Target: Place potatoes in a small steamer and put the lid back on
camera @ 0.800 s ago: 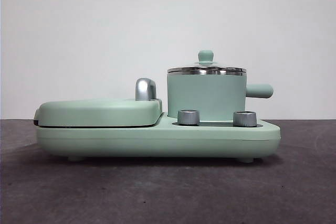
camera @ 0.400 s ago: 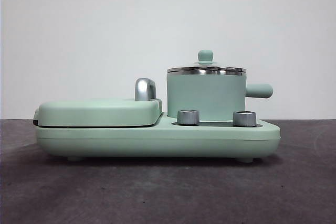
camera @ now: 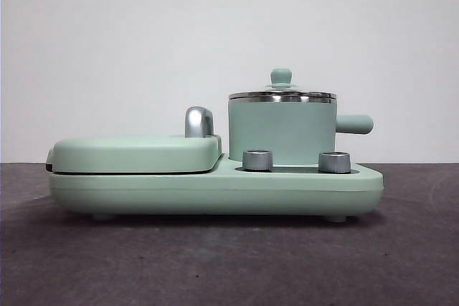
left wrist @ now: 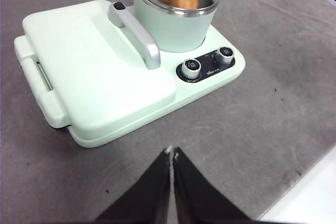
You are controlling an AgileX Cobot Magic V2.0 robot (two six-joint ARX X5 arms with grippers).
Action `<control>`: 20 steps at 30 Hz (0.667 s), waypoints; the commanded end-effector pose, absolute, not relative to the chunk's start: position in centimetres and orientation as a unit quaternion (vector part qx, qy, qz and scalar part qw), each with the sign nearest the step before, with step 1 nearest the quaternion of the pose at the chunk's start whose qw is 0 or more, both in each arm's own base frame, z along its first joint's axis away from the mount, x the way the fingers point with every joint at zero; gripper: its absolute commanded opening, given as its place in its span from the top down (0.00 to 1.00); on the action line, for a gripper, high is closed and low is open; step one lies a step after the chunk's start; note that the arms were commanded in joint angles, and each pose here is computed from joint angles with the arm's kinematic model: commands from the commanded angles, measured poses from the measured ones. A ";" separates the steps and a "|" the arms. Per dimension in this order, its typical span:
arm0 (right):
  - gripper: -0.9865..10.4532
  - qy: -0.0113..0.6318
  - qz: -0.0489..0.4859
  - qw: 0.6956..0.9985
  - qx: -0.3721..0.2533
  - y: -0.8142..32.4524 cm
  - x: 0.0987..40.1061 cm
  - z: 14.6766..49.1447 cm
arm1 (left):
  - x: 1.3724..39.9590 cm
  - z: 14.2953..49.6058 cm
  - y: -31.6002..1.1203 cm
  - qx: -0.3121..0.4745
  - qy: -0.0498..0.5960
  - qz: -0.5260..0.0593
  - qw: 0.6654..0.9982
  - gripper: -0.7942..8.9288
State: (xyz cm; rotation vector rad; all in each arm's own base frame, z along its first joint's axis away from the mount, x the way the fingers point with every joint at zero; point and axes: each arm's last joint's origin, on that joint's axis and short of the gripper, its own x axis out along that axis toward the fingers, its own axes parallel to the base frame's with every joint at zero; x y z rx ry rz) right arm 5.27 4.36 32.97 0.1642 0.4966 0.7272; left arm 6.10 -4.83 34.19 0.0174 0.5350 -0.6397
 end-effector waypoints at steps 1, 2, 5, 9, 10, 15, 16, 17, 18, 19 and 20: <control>0.90 0.232 0.356 0.902 0.077 4.4 5.3 33.2 | 6.1 34.6 -4.8 0.006 0.250 -0.314 0.916 0.91; 0.90 0.232 0.357 0.902 0.077 4.4 5.3 33.2 | 6.1 34.6 -4.8 0.006 0.250 -0.314 0.916 0.91; 0.90 0.231 0.357 0.902 0.077 4.4 5.3 33.2 | 6.1 34.6 -4.8 0.006 0.250 -0.314 0.916 0.91; 0.90 0.231 0.357 0.902 0.077 4.4 5.3 33.3 | 6.1 34.3 -4.8 0.002 0.243 -0.310 0.919 0.91; 0.90 0.231 0.357 0.902 0.077 4.4 5.3 33.3 | 6.3 34.1 -4.8 0.000 0.242 -0.303 0.922 0.91; 0.90 0.231 0.357 0.902 0.077 4.4 5.3 33.3 | 8.1 30.7 -4.4 -0.028 0.192 -0.241 0.951 0.91; 0.90 0.231 0.357 0.902 0.077 4.4 5.3 33.3 | 8.5 29.8 -4.1 -0.034 0.179 -0.223 0.958 0.91; 0.90 0.231 0.357 0.902 0.077 4.4 5.3 33.3 | 8.8 28.7 -3.8 -0.037 0.162 -0.201 0.965 0.91; 0.90 0.231 0.357 0.902 0.077 4.4 5.3 33.3 | 9.1 27.7 -3.3 -0.043 0.145 -0.177 0.973 0.91; 0.90 0.231 0.357 0.902 0.077 4.4 5.3 33.3 | 9.3 26.6 -2.9 -0.049 0.132 -0.155 0.978 0.91; 0.90 0.231 0.357 0.902 0.077 4.4 5.3 33.3 | 9.5 25.3 -2.4 -0.054 0.120 -0.129 0.983 0.91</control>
